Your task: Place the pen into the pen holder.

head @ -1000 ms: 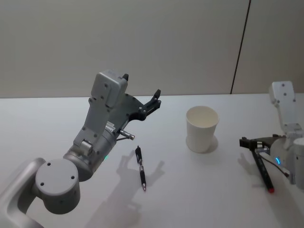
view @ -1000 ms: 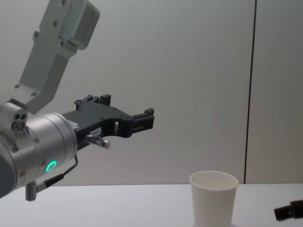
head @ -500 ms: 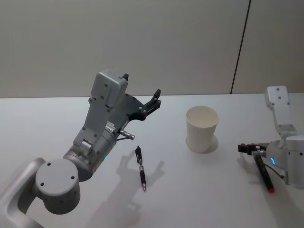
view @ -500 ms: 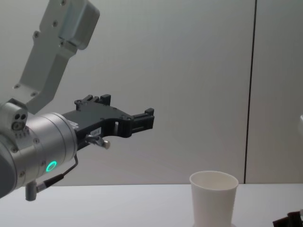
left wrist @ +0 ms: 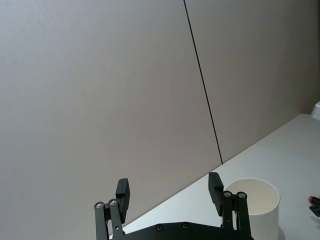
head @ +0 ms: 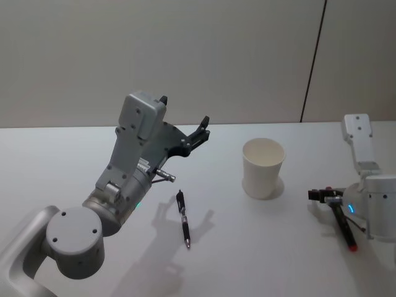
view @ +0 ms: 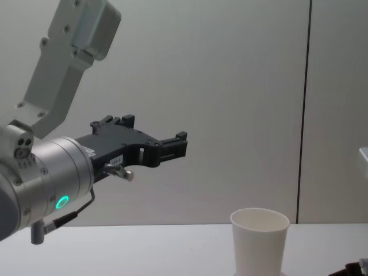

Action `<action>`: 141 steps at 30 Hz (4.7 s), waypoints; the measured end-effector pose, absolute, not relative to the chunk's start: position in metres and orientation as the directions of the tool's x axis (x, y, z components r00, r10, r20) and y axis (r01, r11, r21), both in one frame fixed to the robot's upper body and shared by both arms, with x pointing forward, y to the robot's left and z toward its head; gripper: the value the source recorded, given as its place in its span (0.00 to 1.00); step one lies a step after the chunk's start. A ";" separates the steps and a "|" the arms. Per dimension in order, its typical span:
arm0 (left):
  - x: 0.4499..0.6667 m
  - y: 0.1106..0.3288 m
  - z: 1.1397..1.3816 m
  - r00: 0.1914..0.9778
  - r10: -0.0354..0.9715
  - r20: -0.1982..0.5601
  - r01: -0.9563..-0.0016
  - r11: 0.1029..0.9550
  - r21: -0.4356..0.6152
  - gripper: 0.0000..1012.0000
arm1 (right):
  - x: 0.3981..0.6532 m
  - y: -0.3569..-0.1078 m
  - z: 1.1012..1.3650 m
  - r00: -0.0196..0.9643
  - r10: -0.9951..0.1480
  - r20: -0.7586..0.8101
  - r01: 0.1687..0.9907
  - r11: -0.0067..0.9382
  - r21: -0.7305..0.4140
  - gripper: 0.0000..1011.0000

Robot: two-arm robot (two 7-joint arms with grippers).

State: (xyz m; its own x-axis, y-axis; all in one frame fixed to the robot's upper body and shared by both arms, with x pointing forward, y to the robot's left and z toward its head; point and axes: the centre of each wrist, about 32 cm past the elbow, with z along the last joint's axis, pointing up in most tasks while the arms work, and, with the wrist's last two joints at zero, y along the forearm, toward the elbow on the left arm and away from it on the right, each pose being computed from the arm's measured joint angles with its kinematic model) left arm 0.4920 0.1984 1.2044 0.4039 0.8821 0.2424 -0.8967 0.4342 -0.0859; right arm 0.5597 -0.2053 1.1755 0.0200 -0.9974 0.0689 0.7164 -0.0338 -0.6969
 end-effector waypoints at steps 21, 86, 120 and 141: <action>0.492 0.198 1.204 0.404 0.882 0.242 -0.897 0.434 -0.086 0.99 | 0.568 -0.206 1.167 0.011 -0.998 0.064 0.704 -0.038 -0.709 0.65; 0.492 0.198 1.204 0.404 0.882 0.243 -0.897 0.434 -0.086 0.99 | 0.548 -0.217 1.177 0.156 -0.988 -0.015 0.958 0.155 -0.240 0.16; 0.492 0.198 1.204 0.404 0.882 0.242 -0.897 0.434 -0.086 0.99 | 0.577 -0.187 1.157 0.304 -0.953 0.007 0.907 0.291 0.304 0.16; 0.492 0.198 1.204 0.404 0.882 0.242 -0.897 0.434 -0.086 0.99 | 0.601 -0.162 1.119 0.313 -0.949 0.027 0.866 0.297 0.403 0.17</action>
State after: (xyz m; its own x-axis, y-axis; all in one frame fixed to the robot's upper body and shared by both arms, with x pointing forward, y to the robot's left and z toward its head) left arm 0.4920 0.1984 1.2044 0.4040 0.8820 0.2425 -0.8967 0.4343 -0.0858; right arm 0.6008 -0.1617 1.1186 0.3129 -0.9494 0.0271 0.8656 0.2968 0.4032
